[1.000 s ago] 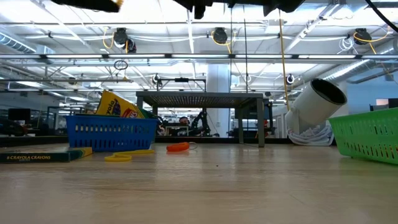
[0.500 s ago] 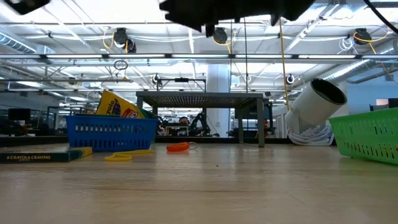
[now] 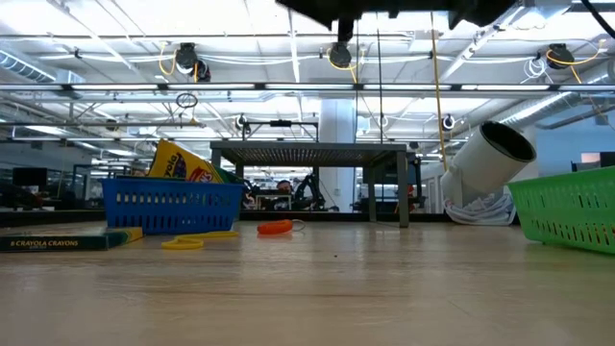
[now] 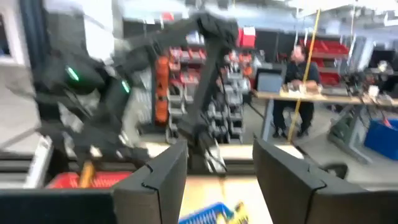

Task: Pick & Place Office Desk Supplies
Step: Put the yellow spiral keychain into the red bin

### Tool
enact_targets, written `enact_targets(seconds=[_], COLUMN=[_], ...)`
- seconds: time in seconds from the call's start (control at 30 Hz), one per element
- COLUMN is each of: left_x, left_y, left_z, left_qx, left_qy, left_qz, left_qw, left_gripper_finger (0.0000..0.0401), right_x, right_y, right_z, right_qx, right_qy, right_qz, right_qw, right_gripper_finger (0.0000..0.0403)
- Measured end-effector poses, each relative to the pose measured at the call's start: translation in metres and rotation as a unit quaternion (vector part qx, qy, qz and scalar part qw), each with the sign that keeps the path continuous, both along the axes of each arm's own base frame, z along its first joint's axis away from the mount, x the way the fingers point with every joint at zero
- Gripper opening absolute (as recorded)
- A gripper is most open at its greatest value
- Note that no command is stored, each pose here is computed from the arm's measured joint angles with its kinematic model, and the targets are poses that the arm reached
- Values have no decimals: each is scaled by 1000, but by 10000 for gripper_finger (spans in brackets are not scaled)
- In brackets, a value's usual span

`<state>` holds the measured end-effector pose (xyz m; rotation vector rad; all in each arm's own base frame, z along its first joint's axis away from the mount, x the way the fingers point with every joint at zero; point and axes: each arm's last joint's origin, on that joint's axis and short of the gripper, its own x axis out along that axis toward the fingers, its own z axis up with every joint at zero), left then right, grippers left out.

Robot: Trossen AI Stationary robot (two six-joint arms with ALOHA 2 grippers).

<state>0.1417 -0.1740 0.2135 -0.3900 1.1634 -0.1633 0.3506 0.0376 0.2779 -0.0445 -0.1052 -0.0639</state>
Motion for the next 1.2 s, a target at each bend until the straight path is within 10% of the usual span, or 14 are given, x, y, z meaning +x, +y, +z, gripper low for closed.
enact_targets(seconds=[0.57,0.97,1.2], left_x=[-30,-36,-24], left_y=[4,1,2], left_z=[-40,-45,-32], left_qx=[6,-13,-39], left_qy=[58,76,86], left_qz=[66,65,82], left_qw=[996,995,992], left_gripper_finger=[24,180,203], right_x=[-14,-16,-16], right_y=[28,34,34], right_z=[0,0,0], right_qx=[11,18,17], right_qy=[-72,-69,-69], right_qz=[39,-8,-8], right_qw=[997,997,997], right_gripper_finger=[169,169,169])
